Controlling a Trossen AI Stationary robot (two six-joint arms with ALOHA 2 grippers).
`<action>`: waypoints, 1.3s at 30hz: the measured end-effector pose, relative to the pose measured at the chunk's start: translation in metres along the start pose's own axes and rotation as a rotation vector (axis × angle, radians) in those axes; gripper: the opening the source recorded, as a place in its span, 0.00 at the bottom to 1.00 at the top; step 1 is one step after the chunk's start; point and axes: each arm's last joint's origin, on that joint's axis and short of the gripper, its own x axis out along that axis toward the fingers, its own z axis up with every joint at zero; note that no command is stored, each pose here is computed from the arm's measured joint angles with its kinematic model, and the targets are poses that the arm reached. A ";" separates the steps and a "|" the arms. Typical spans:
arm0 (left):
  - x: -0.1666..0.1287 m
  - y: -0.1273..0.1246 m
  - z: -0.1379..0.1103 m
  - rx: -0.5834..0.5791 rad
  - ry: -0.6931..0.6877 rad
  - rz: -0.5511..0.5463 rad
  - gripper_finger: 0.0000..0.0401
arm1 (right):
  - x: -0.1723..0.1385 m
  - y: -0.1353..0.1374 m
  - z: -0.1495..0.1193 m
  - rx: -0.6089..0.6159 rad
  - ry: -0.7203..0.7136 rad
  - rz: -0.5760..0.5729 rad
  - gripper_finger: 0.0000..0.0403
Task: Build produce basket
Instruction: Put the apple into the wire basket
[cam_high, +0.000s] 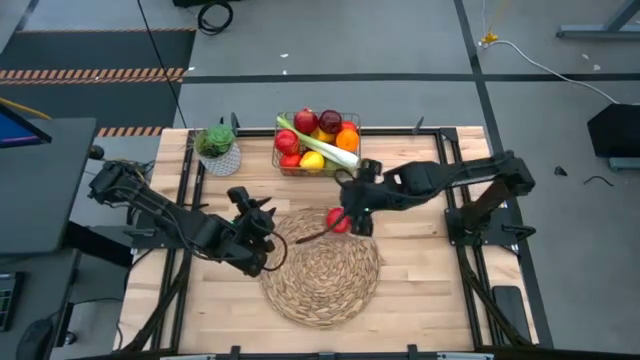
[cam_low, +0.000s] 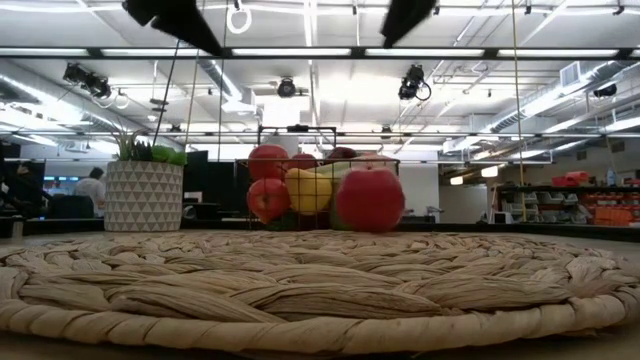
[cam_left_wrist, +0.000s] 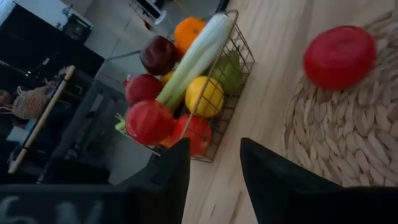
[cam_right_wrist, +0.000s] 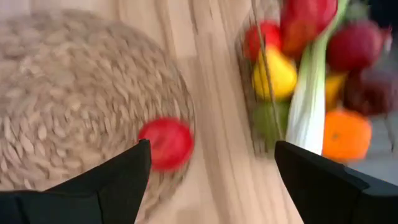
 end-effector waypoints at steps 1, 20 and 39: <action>0.001 -0.001 -0.003 -0.001 0.002 -0.004 0.36 | -0.001 0.000 -0.007 0.016 0.014 -0.001 0.86; 0.059 -0.015 -0.074 -0.395 -0.346 -0.488 0.06 | 0.097 0.036 -0.126 0.133 -0.173 0.048 0.86; 0.087 -0.014 -0.094 -0.408 -0.326 -0.560 0.02 | 0.133 0.029 -0.201 0.300 -0.316 -0.081 0.86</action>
